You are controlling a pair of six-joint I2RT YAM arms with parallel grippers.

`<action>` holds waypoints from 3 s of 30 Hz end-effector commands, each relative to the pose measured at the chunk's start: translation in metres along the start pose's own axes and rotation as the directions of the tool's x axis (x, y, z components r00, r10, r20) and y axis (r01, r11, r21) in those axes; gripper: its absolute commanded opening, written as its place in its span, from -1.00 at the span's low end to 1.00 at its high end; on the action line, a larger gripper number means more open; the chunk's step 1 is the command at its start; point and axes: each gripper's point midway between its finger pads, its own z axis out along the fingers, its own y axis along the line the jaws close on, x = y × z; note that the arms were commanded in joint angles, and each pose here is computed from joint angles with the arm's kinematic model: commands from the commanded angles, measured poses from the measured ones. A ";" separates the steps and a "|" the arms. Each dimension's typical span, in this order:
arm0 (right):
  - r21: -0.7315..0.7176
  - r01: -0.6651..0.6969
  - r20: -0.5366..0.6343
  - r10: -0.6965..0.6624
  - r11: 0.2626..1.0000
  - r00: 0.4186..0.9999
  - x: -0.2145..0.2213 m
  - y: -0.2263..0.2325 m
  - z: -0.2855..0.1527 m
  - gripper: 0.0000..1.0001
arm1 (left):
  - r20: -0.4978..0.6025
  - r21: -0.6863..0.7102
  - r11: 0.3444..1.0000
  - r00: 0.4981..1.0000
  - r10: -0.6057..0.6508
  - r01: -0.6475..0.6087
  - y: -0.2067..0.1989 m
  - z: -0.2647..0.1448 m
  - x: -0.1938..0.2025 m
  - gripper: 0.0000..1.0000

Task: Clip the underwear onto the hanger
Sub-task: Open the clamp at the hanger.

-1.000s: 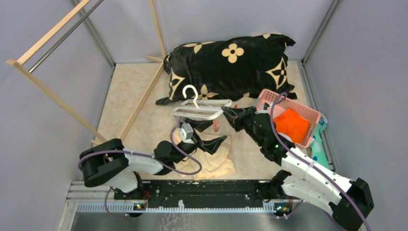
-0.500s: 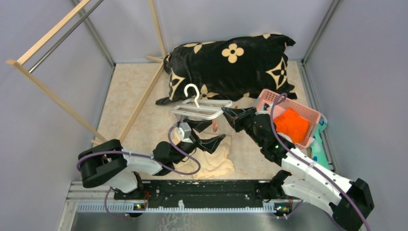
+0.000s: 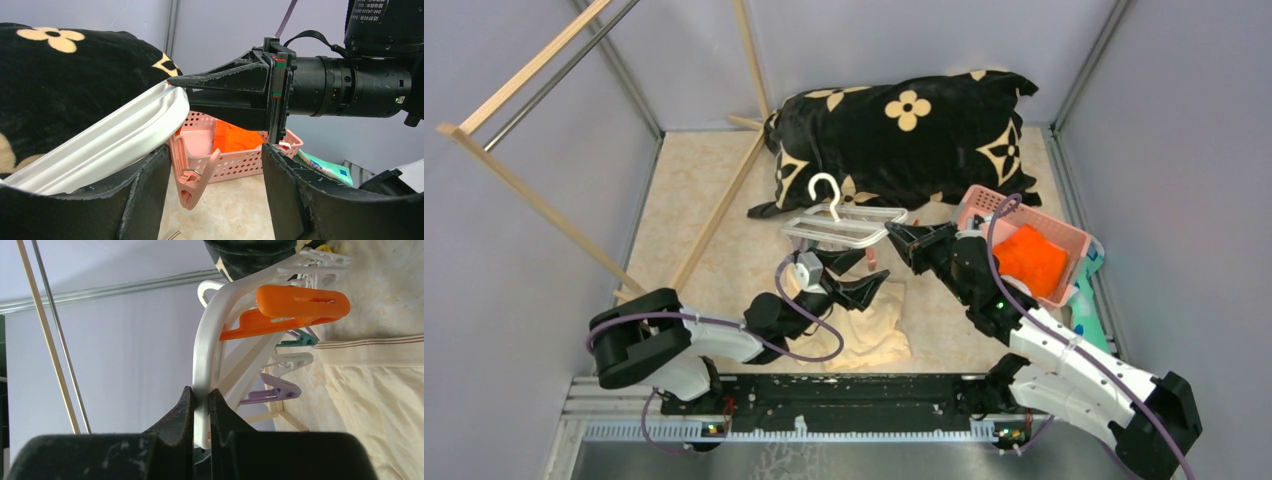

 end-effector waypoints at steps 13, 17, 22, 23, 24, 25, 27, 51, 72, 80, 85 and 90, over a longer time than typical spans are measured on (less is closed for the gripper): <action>-0.005 0.029 -0.086 -0.029 1.000 0.996 0.016 -0.002 -0.007 -1.00 | 0.302 0.055 0.998 0.953 0.012 -0.030 -0.014 0.018 -0.084 0.62; -0.005 0.029 -0.087 -0.029 1.000 0.996 0.016 -0.002 -0.007 -1.00 | 0.301 0.027 0.999 0.954 0.014 -0.023 -0.009 0.018 -0.083 0.58; -0.005 0.027 -0.088 -0.027 1.000 0.996 0.016 -0.002 -0.007 -1.00 | 0.299 -0.041 0.999 0.954 0.007 0.006 0.004 0.017 -0.081 0.64; -0.005 0.027 -0.089 -0.027 1.000 0.996 0.016 -0.003 -0.007 -1.00 | 0.297 -0.048 0.999 0.955 0.007 0.007 0.006 0.017 -0.081 0.64; -0.005 0.027 -0.088 -0.027 1.000 0.996 0.016 -0.003 -0.007 -1.00 | 0.298 -0.053 0.999 0.955 0.006 0.010 0.007 0.017 -0.081 0.64; -0.005 0.026 -0.089 -0.026 1.000 0.996 0.016 -0.003 -0.008 -1.00 | 0.298 -0.058 0.998 0.955 0.009 0.009 0.007 0.017 -0.080 0.64; -0.004 0.025 -0.090 -0.025 1.000 0.996 0.016 -0.003 -0.008 -1.00 | 0.300 -0.062 0.998 0.954 0.011 0.008 0.008 0.018 -0.081 0.64; 0.003 0.018 -0.098 -0.018 1.000 0.995 0.018 -0.008 -0.009 -1.00 | 0.317 -0.078 0.997 0.948 0.008 0.018 0.012 0.020 -0.084 0.03; 0.009 0.012 -0.103 -0.011 1.000 0.995 0.018 -0.011 -0.010 -1.00 | 0.324 -0.075 0.997 0.946 -0.008 0.034 0.012 0.023 -0.084 -0.02; 0.014 0.014 -0.105 -0.012 1.000 0.994 0.019 -0.013 -0.009 -1.00 | 0.325 -0.078 0.996 0.946 -0.007 0.035 0.014 0.021 -0.085 -0.52; 0.022 0.012 -0.100 -0.010 1.000 0.995 0.018 -0.017 -0.010 -1.00 | 0.326 -0.084 0.995 0.945 -0.017 0.047 0.016 0.020 -0.086 -0.89; 0.023 0.022 -0.083 -0.020 0.999 0.996 0.014 -0.020 -0.011 -0.87 | 0.319 -0.090 0.994 0.947 -0.032 0.064 0.018 0.016 -0.084 -1.00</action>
